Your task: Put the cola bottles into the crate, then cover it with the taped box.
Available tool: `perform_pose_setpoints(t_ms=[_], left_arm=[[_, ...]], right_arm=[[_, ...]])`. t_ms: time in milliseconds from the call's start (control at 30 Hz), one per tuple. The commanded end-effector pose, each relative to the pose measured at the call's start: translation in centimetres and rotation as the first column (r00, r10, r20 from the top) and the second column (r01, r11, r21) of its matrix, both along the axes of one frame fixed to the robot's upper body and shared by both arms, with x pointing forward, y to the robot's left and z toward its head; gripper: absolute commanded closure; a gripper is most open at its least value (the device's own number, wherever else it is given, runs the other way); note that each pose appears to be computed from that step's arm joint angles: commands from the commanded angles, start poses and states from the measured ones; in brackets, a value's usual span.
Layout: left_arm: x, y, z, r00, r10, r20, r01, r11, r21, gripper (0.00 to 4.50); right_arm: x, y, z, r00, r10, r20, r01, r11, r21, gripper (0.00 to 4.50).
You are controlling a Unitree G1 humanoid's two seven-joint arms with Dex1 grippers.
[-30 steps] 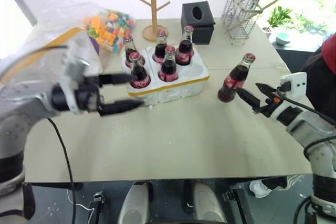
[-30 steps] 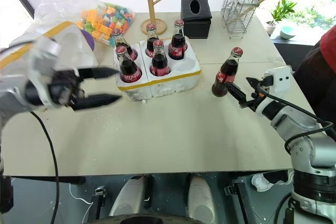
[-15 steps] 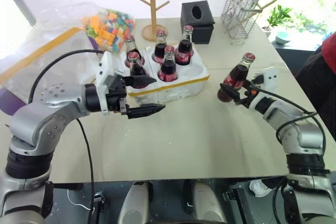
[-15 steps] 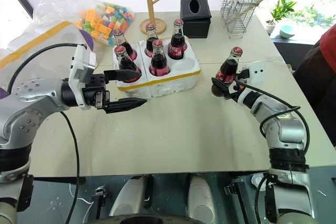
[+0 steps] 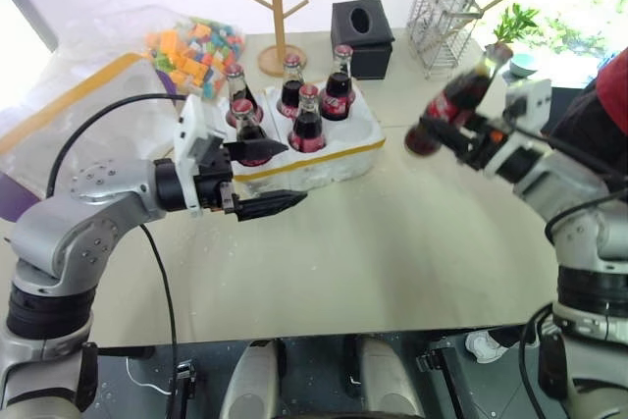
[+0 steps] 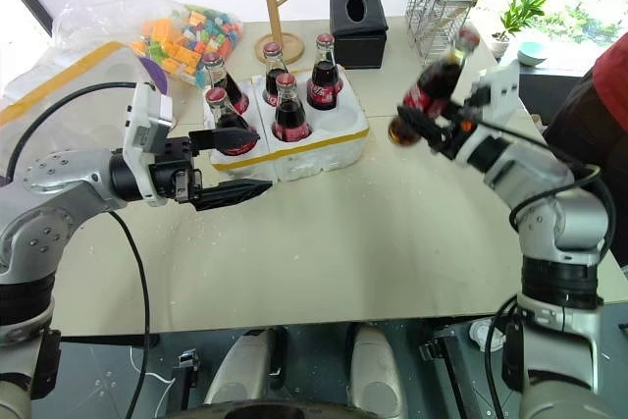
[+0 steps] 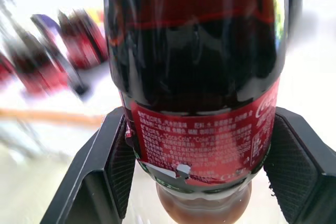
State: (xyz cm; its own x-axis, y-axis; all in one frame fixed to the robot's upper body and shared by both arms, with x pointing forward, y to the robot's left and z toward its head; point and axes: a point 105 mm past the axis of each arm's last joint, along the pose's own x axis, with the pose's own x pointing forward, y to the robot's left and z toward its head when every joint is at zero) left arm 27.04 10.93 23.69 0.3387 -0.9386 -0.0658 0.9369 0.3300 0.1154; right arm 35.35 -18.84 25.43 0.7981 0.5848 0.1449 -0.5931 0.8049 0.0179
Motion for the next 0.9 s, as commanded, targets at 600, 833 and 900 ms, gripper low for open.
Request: perform_pose_setpoints(t_ms=[600,833,900], left_arm=[[-0.2,1.7,2.1,0.992,0.08,0.098,-0.076,0.996,-0.037,0.0],[0.1,2.2,2.1,0.992,0.085,0.096,-0.083,0.996,-0.029,0.0],[0.0,2.9,2.2,0.991,0.096,0.094,-0.095,0.995,-0.018,0.0]], right_arm=[[4.8,8.0,-2.2,0.997,0.075,-0.009,-0.074,0.957,-0.281,1.75],[5.6,7.7,-4.6,0.994,0.047,-0.097,-0.07,0.966,-0.251,0.03],[5.3,7.3,-4.2,0.996,0.046,-0.082,-0.065,0.968,-0.243,0.03]])
